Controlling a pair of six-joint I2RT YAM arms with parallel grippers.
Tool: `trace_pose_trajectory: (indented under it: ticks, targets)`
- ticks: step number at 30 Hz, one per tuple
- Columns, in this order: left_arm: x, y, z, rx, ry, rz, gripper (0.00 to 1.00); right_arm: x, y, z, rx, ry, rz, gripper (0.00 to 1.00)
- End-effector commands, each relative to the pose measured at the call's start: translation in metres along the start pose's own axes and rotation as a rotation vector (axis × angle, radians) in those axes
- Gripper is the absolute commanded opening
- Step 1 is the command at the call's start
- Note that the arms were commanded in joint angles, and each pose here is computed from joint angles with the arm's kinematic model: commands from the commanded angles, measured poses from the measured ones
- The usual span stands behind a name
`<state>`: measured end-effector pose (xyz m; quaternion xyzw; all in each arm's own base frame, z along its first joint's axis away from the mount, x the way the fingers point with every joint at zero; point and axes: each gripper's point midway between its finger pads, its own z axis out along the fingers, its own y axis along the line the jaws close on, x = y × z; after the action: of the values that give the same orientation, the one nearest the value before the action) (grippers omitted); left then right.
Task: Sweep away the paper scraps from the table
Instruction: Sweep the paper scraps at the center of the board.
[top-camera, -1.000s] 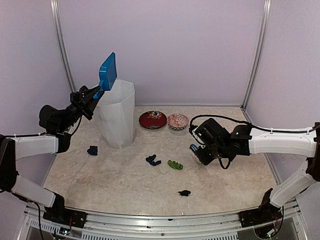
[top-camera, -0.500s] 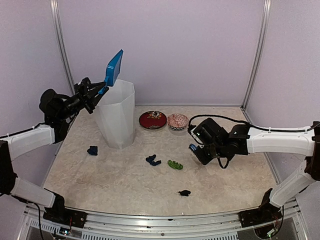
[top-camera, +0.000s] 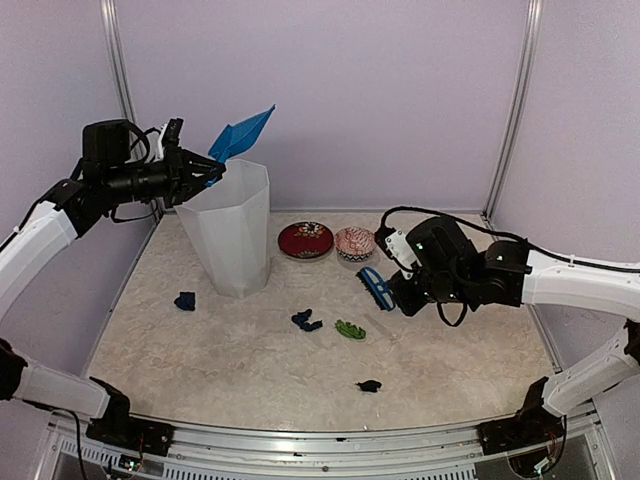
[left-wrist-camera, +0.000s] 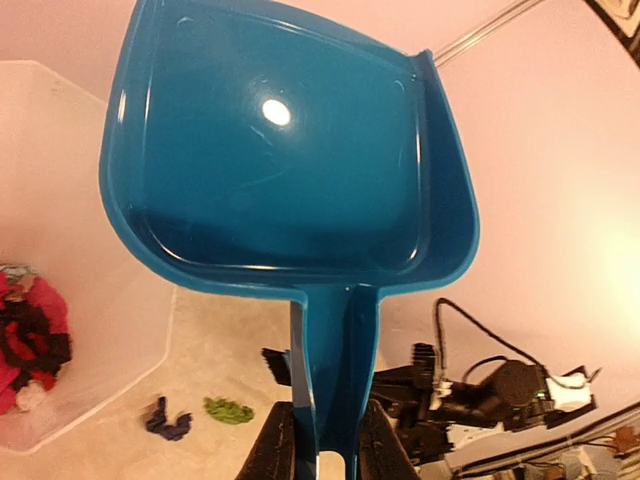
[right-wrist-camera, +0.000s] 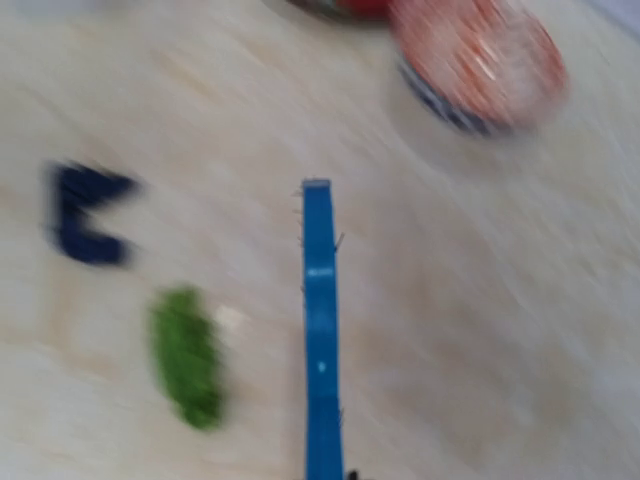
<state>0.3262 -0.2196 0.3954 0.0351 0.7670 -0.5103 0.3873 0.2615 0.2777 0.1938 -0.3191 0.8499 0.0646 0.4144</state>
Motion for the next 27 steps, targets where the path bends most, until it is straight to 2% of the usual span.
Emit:
trace_pose_trajectory:
  ticks: [1, 6, 11, 19, 27]
  targets:
    - [0.015, 0.031, -0.024, -0.338, 0.017, 0.224, 0.00, -0.047, 0.044, -0.027, -0.226, -0.192, -0.036, 0.00]
    - [0.015, 0.039, -0.041, -0.501, -0.008, 0.320, 0.00, -0.063, 0.099, -0.042, -0.464, -0.315, -0.094, 0.00]
    - [0.007, 0.041, -0.064, -0.593, -0.065, 0.374, 0.00, -0.073, 0.151, -0.038, -0.575, -0.399, -0.223, 0.00]
    - [-0.017, 0.026, -0.122, -0.694, -0.255, 0.467, 0.00, -0.087, 0.210, -0.018, -0.570, -0.602, -0.694, 0.00]
    - [-0.018, 0.032, -0.152, -0.764, -0.355, 0.479, 0.00, -0.107, 0.246, 0.013, -0.519, -0.745, -1.076, 0.00]
